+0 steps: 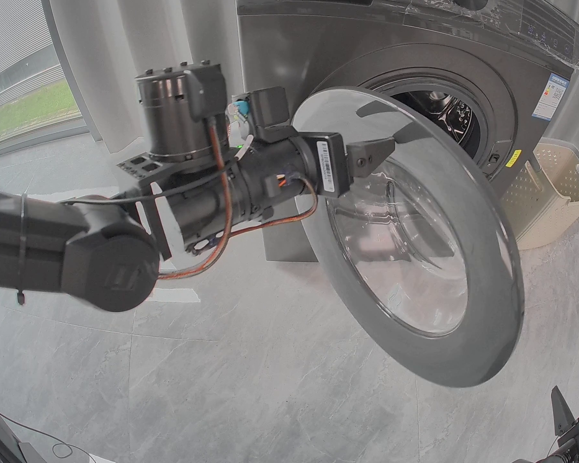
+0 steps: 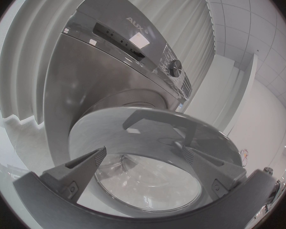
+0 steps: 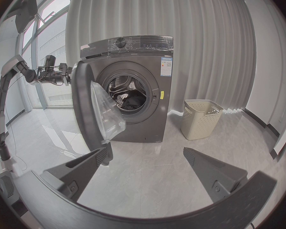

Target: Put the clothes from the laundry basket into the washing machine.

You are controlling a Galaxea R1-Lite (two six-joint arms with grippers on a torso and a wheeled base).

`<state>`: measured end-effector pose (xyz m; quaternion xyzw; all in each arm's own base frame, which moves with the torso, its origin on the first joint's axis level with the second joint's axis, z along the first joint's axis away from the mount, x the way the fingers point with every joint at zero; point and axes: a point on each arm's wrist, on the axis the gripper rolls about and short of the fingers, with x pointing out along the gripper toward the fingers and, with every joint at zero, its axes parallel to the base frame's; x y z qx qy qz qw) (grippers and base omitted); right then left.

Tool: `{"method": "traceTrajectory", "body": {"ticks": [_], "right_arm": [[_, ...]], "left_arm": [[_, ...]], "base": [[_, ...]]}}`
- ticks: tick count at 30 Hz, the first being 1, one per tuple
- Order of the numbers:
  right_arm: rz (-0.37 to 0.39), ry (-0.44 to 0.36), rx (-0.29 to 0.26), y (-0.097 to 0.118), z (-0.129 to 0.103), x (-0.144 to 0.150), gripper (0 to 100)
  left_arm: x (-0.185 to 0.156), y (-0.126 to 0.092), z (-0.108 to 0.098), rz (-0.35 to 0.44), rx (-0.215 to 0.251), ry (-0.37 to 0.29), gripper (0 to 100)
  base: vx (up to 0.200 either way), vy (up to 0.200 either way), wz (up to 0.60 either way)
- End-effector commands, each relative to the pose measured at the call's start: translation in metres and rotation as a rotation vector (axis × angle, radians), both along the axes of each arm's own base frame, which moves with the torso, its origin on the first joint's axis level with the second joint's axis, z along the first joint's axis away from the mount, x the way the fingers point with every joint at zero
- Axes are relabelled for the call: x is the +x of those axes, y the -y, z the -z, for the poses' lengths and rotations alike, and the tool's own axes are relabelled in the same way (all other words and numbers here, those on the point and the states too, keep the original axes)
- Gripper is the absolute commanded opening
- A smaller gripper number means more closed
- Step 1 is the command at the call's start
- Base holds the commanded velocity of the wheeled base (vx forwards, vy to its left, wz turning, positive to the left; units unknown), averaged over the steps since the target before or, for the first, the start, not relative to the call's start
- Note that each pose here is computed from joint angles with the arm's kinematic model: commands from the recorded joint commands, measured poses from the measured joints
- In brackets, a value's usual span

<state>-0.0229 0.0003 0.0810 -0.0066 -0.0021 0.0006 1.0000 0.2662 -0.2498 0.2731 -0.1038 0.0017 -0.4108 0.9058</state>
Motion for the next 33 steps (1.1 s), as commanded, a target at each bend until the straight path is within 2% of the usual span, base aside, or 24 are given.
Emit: {"method": "traceTrajectory", "body": {"ticks": [1, 5, 9, 13, 16, 22, 24, 27, 29, 30, 33], "right_arm": [[0.000, -0.012, -0.001, 0.000, 0.005, 0.001, 100], [0.000, -0.012, -0.001, 0.000, 0.005, 0.001, 100], [0.000, -0.012, -0.001, 0.000, 0.005, 0.001, 100], [0.000, -0.012, -0.001, 0.000, 0.005, 0.001, 100], [0.000, -0.012, -0.001, 0.000, 0.005, 0.001, 100], [0.000, -0.012, -0.001, 0.000, 0.005, 0.001, 100], [0.000, -0.012, -0.001, 0.000, 0.005, 0.001, 100], [0.000, -0.012, -0.001, 0.000, 0.005, 0.001, 100], [0.000, -0.012, -0.001, 0.000, 0.005, 0.001, 100], [0.000, -0.012, -0.001, 0.000, 0.005, 0.001, 100], [0.000, -0.012, -0.001, 0.000, 0.005, 0.001, 100]], "left_arm": [[0.030, 0.028, 0.009, -0.020, -0.047, -0.013, 100], [0.054, 0.046, 0.012, -0.159, -0.116, 0.002, 100], [0.066, 0.054, 0.010, -0.216, -0.195, 0.022, 100], [0.057, 0.047, 0.001, -0.219, -0.208, 0.008, 100], [0.032, 0.034, -0.012, -0.201, -0.181, -0.017, 100], [-0.042, -0.009, -0.028, -0.137, -0.111, -0.068, 100], [-0.081, -0.037, -0.027, -0.104, -0.070, -0.099, 100], [-0.119, -0.078, -0.012, -0.088, -0.005, -0.132, 100], [-0.139, -0.105, 0.000, -0.076, 0.026, -0.119, 100], [-0.146, -0.115, 0.004, -0.070, 0.032, -0.112, 100], [-0.167, -0.157, 0.026, -0.129, 0.040, -0.102, 100]], "base": [[0.000, 0.000, 0.00], [0.000, 0.000, 0.00], [0.000, 0.000, 0.00], [0.000, 0.000, 0.00], [0.000, 0.000, 0.00], [0.000, 0.000, 0.00], [0.000, 0.000, 0.00], [0.000, 0.000, 0.00], [0.000, 0.000, 0.00], [0.000, 0.000, 0.00], [0.000, 0.000, 0.00]]}}
